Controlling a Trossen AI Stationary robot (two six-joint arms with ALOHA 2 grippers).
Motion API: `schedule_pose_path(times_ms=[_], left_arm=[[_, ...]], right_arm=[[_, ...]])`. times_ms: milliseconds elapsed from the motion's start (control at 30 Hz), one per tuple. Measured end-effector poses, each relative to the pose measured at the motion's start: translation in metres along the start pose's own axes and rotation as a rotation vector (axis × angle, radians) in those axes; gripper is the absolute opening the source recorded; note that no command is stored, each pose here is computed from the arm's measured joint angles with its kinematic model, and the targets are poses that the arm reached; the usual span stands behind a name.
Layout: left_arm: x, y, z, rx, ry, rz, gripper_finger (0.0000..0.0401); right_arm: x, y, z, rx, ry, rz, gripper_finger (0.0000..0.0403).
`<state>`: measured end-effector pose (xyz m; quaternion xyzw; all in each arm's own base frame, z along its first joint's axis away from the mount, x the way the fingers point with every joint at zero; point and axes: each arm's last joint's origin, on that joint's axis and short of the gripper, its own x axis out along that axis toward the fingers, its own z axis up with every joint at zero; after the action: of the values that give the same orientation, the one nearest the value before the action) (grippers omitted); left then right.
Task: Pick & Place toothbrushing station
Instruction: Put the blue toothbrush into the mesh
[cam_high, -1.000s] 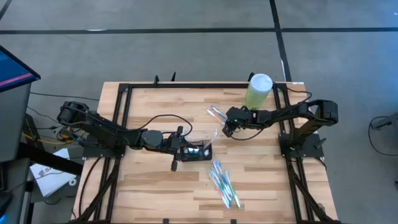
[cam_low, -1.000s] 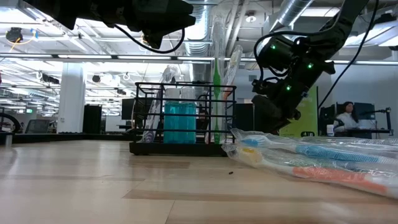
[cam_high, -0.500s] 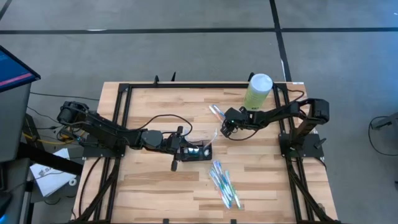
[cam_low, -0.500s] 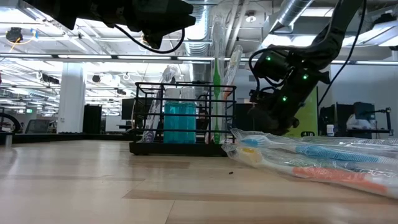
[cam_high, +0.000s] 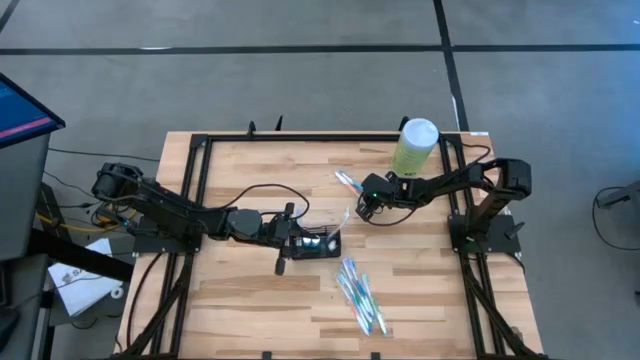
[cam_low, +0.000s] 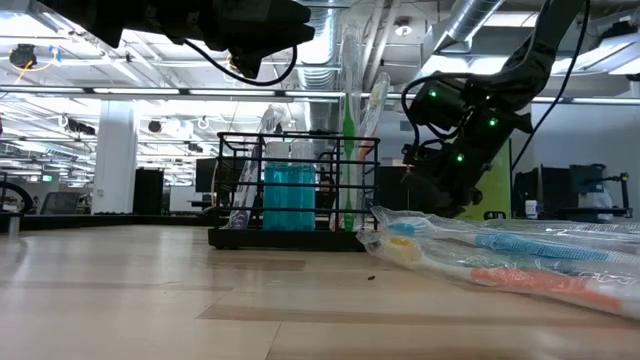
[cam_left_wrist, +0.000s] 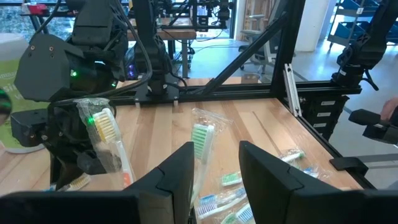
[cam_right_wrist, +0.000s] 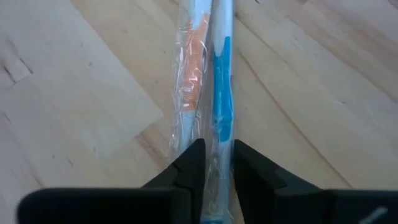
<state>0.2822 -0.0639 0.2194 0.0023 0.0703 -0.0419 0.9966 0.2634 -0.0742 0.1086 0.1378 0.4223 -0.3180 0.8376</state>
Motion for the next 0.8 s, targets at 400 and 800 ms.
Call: schedule_pose_path(times_ms=[400,800], left_arm=[[0.000,0.000,0.000,0.000,0.000,0.000,0.0120],[0.000,0.000,0.000,0.000,0.000,0.000,0.0120]], right_arm=[[-0.007,-0.001,0.002,-0.019,-0.009,0.016,0.0012],[-0.043,0.009,0.012,-0.053,-0.119,0.038,0.0004]])
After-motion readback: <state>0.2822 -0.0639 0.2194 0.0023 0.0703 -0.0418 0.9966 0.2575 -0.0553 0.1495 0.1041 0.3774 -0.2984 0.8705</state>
